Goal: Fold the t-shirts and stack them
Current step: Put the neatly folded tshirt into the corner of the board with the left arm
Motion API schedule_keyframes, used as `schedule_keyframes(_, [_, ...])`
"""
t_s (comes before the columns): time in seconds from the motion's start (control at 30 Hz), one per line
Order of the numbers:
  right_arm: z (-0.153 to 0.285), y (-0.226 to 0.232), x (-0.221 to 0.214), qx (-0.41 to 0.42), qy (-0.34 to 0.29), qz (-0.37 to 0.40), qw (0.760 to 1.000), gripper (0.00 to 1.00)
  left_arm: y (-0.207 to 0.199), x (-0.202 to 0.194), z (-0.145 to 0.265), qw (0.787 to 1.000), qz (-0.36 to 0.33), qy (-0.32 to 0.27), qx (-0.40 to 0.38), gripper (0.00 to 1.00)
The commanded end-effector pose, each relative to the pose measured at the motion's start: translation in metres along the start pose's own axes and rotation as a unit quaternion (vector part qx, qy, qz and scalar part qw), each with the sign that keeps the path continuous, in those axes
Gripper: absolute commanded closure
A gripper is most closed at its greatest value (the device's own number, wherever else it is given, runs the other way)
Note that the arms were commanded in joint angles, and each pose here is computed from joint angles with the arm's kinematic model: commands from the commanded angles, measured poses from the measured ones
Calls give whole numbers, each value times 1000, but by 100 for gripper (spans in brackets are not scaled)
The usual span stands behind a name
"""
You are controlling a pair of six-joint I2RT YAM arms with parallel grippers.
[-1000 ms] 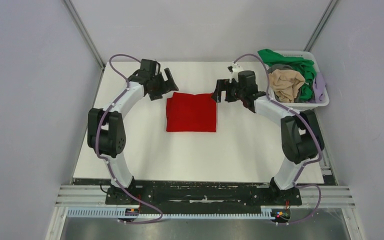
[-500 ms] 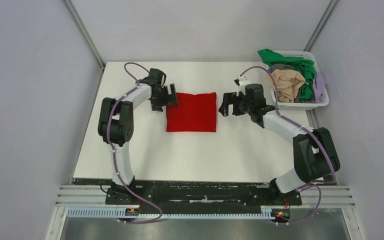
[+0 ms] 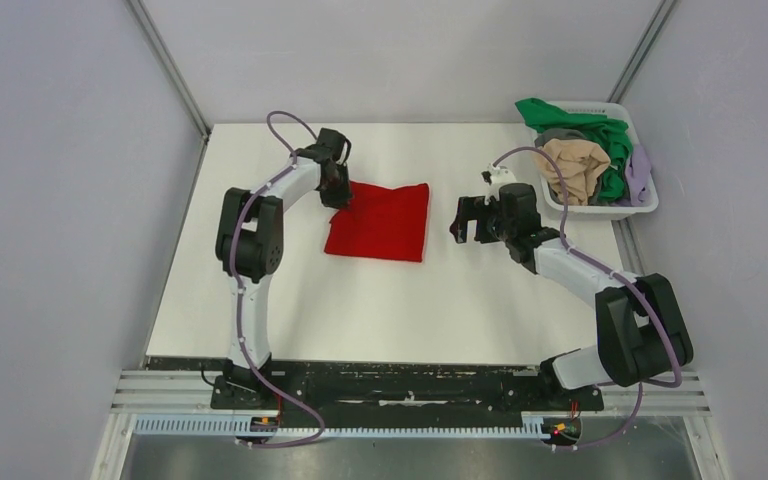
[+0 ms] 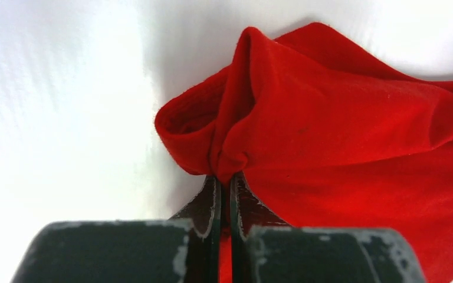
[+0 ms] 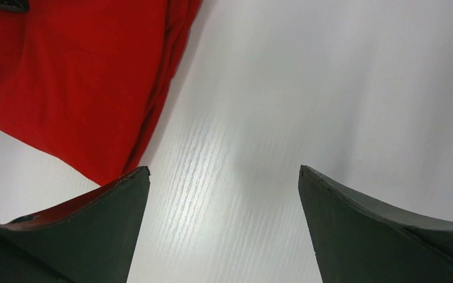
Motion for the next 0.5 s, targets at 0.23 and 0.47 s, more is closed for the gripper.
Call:
schedule_keyframes(0.23, [2, -11, 14, -48, -49, 21, 997, 2, 69, 80, 29, 957, -61, -138, 248, 98])
schedule_keyframes(0.47, [-3, -19, 14, -83, -50, 33, 995, 2, 127, 143, 44, 940, -40, -191, 279, 98])
Point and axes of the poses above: each gripper's point midway between its finger pads, its own z axis back along the fingers, its own y axis along the line the jaws close on, x = y × z, the point moved 9 cm from there along z, back along the fingers, and after that the axes turned 4 degrees about z, right-handed, at the moved point
